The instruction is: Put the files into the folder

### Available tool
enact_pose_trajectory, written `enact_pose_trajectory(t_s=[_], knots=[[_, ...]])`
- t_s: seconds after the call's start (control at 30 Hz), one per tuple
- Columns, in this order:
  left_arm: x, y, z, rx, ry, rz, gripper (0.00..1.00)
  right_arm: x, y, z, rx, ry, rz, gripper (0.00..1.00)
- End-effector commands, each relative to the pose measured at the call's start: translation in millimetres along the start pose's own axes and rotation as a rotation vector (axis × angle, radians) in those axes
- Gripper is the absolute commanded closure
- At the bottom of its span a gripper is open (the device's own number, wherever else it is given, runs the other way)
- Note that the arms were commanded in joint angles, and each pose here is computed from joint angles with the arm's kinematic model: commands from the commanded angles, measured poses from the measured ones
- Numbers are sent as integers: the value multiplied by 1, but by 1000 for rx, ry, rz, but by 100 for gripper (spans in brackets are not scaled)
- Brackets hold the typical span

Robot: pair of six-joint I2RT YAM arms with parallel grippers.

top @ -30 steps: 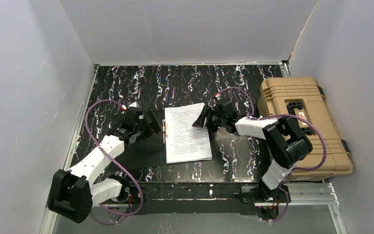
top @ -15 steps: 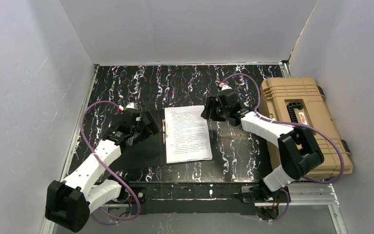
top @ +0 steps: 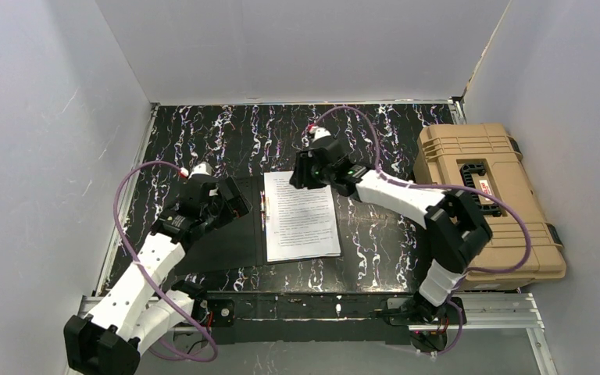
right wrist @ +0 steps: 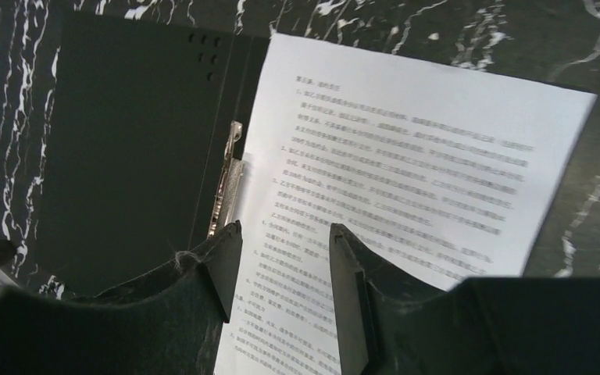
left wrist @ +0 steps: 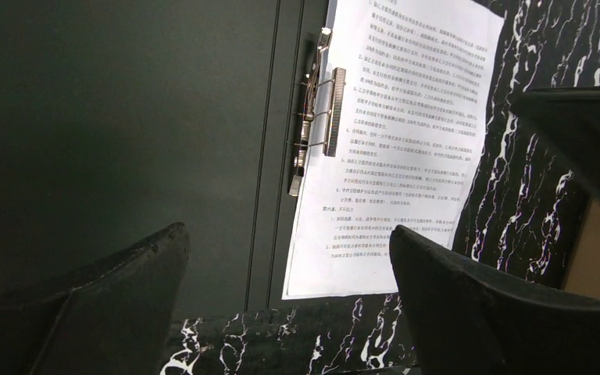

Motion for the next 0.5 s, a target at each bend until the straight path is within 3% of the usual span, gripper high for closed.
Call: enact_pose_trajectory(t_s=[0.0,0.47], knots=[[10,7,23,35,-45,-37,2,-13,28,-20,34,29,34,47],[19,9,58,10,-107,-101,2,-65,56,-75,26,133,85,50]])
Point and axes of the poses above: each gripper's point midway between its finger pads, its own z axis back along the fingers, its own y axis along the line the jaws close on, x = y × z, the point moved 3 cm from there along z, back along the fingers, and after that the axes turned 15 degrees about -z, right-handed, at the moved point
